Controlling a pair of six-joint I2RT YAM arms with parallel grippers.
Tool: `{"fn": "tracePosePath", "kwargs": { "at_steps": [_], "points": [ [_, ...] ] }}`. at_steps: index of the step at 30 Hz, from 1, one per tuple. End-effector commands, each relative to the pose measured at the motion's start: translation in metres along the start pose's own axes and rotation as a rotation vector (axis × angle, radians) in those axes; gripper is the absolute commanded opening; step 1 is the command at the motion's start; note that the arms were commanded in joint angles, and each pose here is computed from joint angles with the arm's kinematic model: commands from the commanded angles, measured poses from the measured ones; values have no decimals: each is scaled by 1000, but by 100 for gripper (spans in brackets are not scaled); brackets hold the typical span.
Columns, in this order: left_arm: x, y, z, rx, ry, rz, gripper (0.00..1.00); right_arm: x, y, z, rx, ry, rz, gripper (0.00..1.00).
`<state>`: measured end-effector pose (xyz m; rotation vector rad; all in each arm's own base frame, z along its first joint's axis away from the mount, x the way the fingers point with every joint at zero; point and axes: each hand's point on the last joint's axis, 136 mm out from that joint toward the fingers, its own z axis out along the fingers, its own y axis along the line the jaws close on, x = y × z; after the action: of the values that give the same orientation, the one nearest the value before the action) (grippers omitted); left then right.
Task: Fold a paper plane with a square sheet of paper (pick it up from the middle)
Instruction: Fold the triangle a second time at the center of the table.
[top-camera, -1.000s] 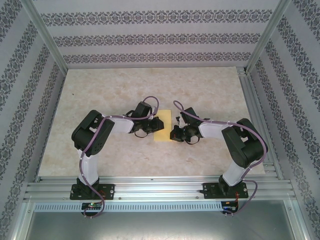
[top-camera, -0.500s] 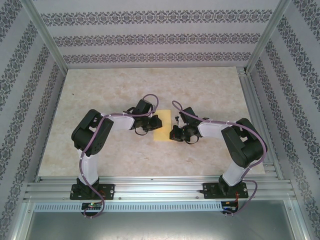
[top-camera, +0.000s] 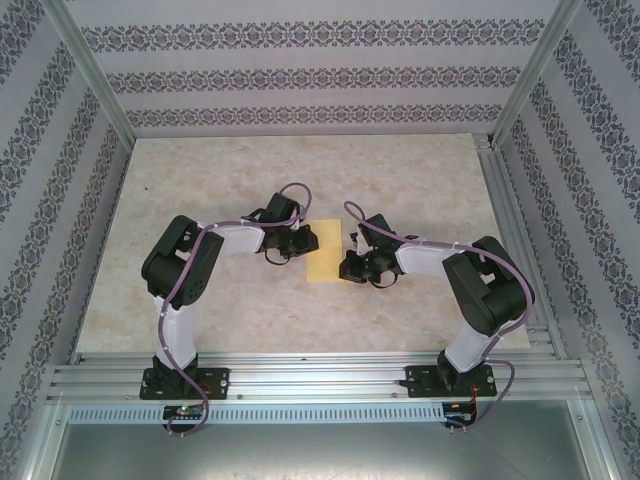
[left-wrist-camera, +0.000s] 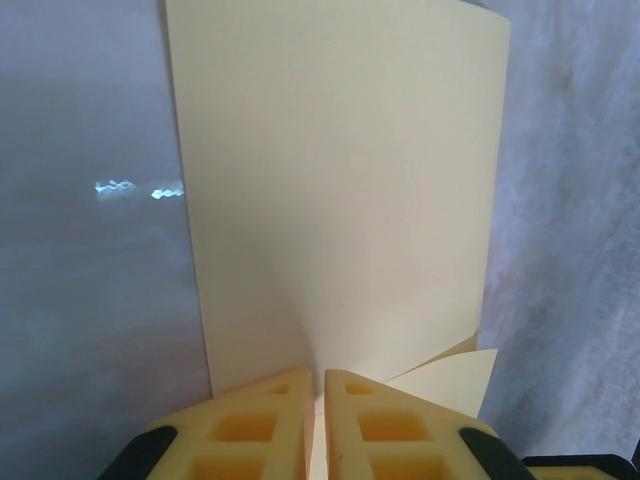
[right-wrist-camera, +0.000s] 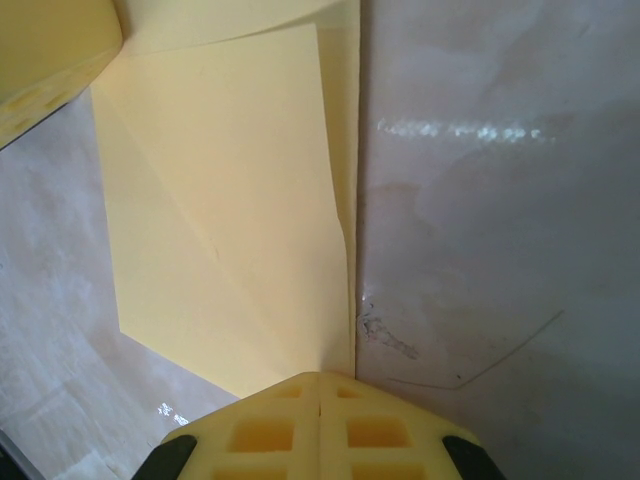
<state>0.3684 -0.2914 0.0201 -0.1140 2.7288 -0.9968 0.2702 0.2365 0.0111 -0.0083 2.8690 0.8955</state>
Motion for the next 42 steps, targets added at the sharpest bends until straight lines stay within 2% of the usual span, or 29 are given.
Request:
{"fn": "tracePosePath", "kwargs": {
  "at_steps": [1,6,13,17,23,27,35,42],
  "points": [
    [-22,59,-9,-189,-67,-39,15,34,-42,5,163,100,59,0],
    [-34,43,-25,-159,-95,-15,16,32,-39,3,156,95,55,0],
    [-36,-7,-52,12,-127,-5,20,31,-38,3,150,90,56,0],
    [-21,-32,-54,93,-107,13,21,30,-37,3,147,88,54,0],
    [18,-59,-26,169,7,48,18,29,-37,4,147,88,55,0],
    [35,-58,-6,181,62,35,18,30,-38,4,146,90,55,0],
    [49,-11,19,22,86,-37,14,32,-38,4,144,98,53,0],
    [53,13,24,-76,89,-51,12,44,-43,2,146,121,52,0]
  ]
}}
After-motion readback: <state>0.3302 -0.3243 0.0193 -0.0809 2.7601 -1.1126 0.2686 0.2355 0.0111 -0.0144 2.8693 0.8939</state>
